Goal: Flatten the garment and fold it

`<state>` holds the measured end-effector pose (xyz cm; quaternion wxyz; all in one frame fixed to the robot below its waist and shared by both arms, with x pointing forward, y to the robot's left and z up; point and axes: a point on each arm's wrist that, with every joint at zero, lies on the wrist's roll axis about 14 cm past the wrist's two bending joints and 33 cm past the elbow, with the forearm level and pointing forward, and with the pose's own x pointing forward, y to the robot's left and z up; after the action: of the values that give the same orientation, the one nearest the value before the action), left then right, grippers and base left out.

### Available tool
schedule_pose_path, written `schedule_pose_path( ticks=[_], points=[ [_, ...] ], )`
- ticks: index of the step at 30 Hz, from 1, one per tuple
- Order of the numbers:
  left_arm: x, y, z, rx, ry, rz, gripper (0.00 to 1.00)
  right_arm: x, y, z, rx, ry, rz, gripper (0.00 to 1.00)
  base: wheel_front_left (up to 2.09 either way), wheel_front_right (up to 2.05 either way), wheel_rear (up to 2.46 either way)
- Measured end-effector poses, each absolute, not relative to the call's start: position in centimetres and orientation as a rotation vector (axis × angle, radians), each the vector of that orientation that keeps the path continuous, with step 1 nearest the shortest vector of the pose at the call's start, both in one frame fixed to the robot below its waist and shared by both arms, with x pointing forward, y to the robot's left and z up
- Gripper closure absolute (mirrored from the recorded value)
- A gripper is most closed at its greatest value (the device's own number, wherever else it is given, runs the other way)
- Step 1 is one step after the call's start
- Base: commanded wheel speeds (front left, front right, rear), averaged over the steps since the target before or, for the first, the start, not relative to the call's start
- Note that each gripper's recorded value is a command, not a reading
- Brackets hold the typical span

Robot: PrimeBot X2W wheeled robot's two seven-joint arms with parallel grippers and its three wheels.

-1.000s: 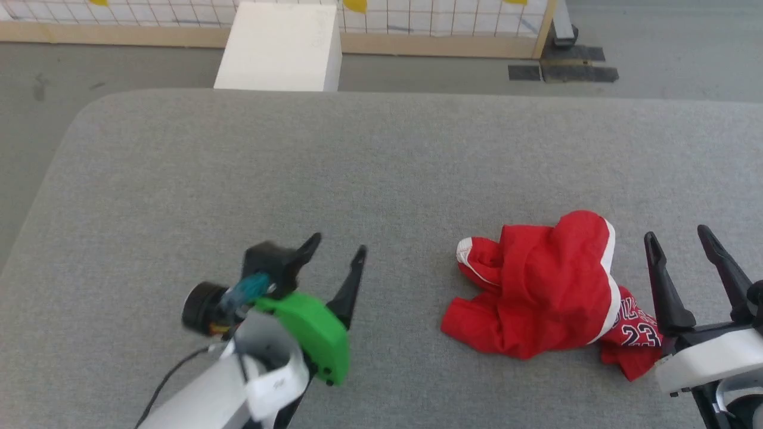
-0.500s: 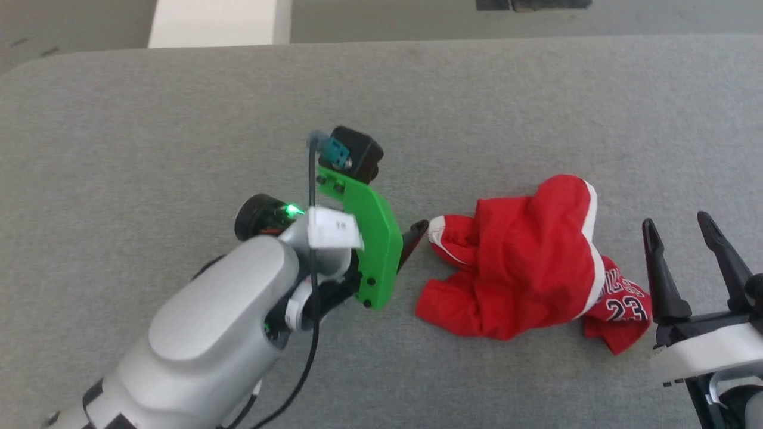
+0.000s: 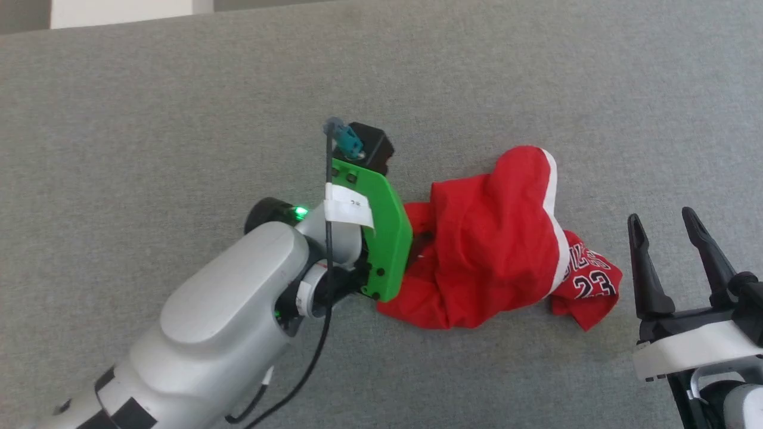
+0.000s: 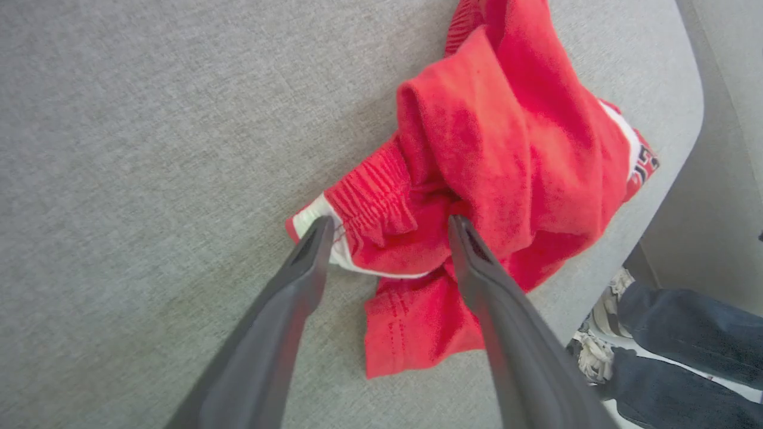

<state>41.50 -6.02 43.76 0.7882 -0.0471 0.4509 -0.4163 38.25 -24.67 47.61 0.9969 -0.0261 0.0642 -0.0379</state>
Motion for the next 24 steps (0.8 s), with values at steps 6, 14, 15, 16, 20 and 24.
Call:
schedule_pose_path(
  ticks=[6,14,15,16,20,24],
  points=[
    [43.0,-4.2,41.1,0.058,0.964,-0.838,0.00,38.1,-24.8,46.8,-0.049,0.148,-0.088,0.00,0.00,0.00,0.00],
    [41.8,-4.9,40.6,0.009,1.023,-0.877,1.00,38.6,-24.0,46.1,-0.042,0.163,-0.063,0.00,0.00,0.00,0.00],
    [41.6,-5.0,40.5,-0.002,1.030,-0.888,1.00,38.7,-23.8,46.0,-0.040,0.167,-0.057,0.00,0.00,0.00,0.00],
    [41.6,-5.0,40.6,-0.014,1.032,-0.891,1.00,38.8,-23.6,45.9,-0.038,0.169,-0.050,0.00,0.00,0.00,0.00],
    [43.1,-4.6,41.7,-0.078,0.952,-0.838,1.00,38.9,-23.1,45.8,-0.033,0.168,-0.034,0.00,0.00,0.00,0.00],
    [44.7,-3.5,43.7,-0.157,0.857,-0.760,1.00,38.8,-22.8,46.7,-0.032,0.146,-0.024,0.00,0.00,0.00,0.00]
  ],
)
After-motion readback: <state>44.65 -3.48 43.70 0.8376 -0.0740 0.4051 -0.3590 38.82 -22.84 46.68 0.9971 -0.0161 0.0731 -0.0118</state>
